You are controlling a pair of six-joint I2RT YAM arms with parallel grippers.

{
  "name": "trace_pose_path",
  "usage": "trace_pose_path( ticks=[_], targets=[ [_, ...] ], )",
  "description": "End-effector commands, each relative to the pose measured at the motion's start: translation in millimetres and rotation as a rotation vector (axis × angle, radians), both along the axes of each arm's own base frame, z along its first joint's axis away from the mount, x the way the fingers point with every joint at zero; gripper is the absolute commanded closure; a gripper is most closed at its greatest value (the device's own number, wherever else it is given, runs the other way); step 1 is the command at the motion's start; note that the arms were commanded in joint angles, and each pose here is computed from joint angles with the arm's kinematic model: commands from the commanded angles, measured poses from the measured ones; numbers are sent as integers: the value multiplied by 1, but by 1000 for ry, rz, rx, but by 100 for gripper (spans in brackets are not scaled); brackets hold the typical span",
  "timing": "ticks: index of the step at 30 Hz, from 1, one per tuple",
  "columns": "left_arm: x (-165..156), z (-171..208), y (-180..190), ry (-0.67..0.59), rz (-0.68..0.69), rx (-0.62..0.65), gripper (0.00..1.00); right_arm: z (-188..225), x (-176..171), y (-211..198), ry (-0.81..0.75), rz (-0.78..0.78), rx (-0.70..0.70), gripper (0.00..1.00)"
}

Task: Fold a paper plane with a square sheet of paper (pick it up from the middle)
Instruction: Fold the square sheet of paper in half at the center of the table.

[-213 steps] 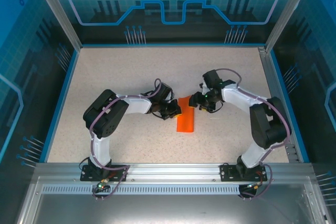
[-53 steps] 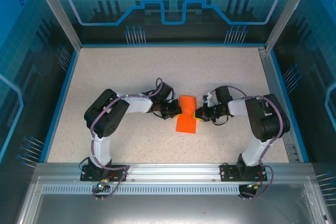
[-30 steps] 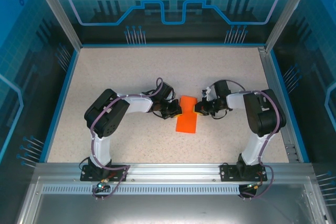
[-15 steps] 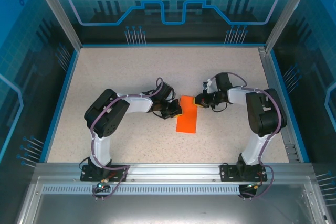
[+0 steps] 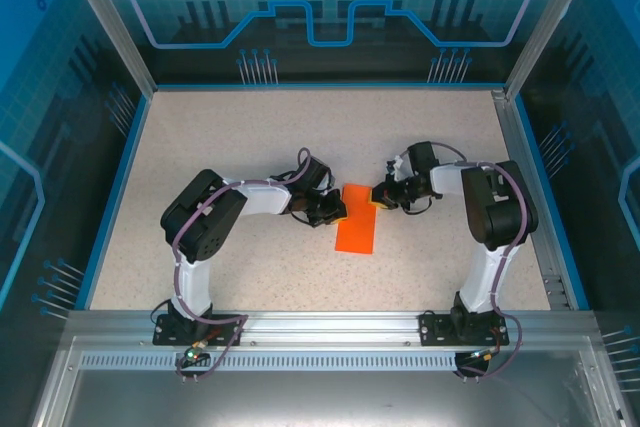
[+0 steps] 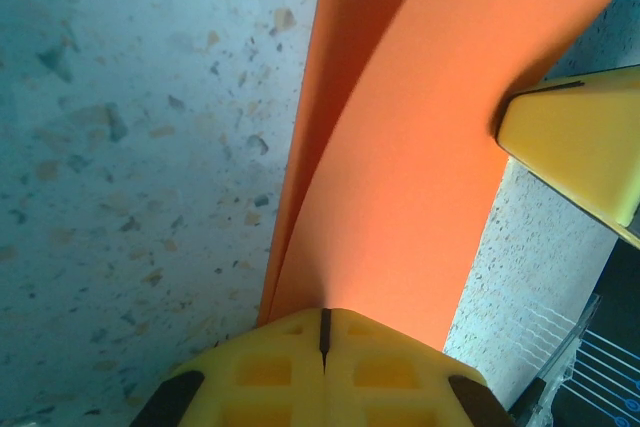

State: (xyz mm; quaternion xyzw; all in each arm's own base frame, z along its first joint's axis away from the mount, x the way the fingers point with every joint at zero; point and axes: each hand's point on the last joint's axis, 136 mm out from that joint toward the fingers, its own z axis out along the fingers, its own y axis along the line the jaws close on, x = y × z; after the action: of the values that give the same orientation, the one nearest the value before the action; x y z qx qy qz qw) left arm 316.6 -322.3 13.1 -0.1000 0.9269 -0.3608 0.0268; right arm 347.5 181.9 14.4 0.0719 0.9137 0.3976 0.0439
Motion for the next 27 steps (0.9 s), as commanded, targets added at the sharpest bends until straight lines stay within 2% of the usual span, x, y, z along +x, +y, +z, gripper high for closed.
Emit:
trace_pose_path(
  ticks=[1, 5, 16, 22, 27],
  targets=[
    [-30, -44, 23, 125, -7, 148, 100, 28, 16, -4, -40, -22, 14, 100],
    [-30, -43, 23, 124, -7, 148, 100, 32, 26, -8, -42, -31, 28, 100],
    [-29, -42, 23, 120, -6, 144, 100, -17, 16, -16, 67, -60, -14, 100],
    [-32, -43, 25, 124, -4, 149, 100, 8, 27, -15, 13, -57, -22, 100],
    [-31, -42, 25, 120, -2, 148, 100, 27, 40, -12, -23, -51, 28, 100]
  ],
)
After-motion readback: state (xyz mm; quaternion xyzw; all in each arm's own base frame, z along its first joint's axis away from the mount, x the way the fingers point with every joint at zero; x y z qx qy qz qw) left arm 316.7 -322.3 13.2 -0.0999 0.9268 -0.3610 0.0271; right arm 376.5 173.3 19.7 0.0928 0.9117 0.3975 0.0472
